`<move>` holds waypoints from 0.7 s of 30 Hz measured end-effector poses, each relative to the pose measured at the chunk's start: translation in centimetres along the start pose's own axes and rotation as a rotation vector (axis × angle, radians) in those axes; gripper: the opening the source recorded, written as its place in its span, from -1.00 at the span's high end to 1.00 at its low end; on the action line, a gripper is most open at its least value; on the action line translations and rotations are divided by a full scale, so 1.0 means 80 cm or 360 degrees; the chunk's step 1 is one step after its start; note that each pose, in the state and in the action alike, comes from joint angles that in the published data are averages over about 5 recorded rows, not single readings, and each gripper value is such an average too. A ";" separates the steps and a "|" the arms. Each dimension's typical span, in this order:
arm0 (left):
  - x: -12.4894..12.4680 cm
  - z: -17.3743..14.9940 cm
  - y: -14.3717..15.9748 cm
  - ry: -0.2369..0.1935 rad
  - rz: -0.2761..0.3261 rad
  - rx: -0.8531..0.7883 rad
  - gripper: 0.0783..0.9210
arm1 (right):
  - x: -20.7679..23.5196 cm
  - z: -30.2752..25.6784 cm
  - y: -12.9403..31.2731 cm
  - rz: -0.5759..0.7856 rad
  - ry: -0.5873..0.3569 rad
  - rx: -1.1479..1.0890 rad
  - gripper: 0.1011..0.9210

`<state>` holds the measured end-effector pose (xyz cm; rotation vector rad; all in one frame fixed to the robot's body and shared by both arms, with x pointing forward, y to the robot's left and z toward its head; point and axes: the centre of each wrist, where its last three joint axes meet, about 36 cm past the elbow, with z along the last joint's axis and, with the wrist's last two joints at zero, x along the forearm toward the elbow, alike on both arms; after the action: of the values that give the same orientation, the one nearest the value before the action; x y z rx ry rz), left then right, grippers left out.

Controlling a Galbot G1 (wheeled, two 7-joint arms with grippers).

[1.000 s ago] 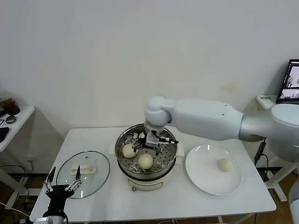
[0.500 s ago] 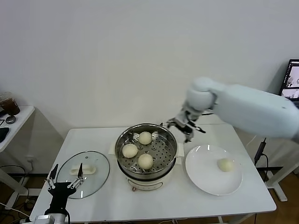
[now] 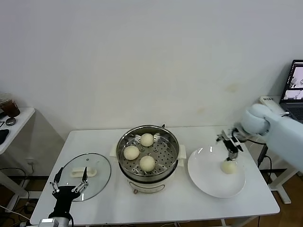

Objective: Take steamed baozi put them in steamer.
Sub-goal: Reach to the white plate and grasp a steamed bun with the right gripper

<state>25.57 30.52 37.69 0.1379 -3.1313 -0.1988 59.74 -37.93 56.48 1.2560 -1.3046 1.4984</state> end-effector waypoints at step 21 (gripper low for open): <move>0.007 0.003 0.004 0.0025 -0.0023 -0.0006 -0.77 | -0.115 0.044 0.015 -0.0082 0.0080 -0.0185 -0.76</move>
<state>24.96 30.79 37.46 0.1615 -3.1151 -0.2025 61.24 -41.13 47.20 1.1617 -1.2977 1.3890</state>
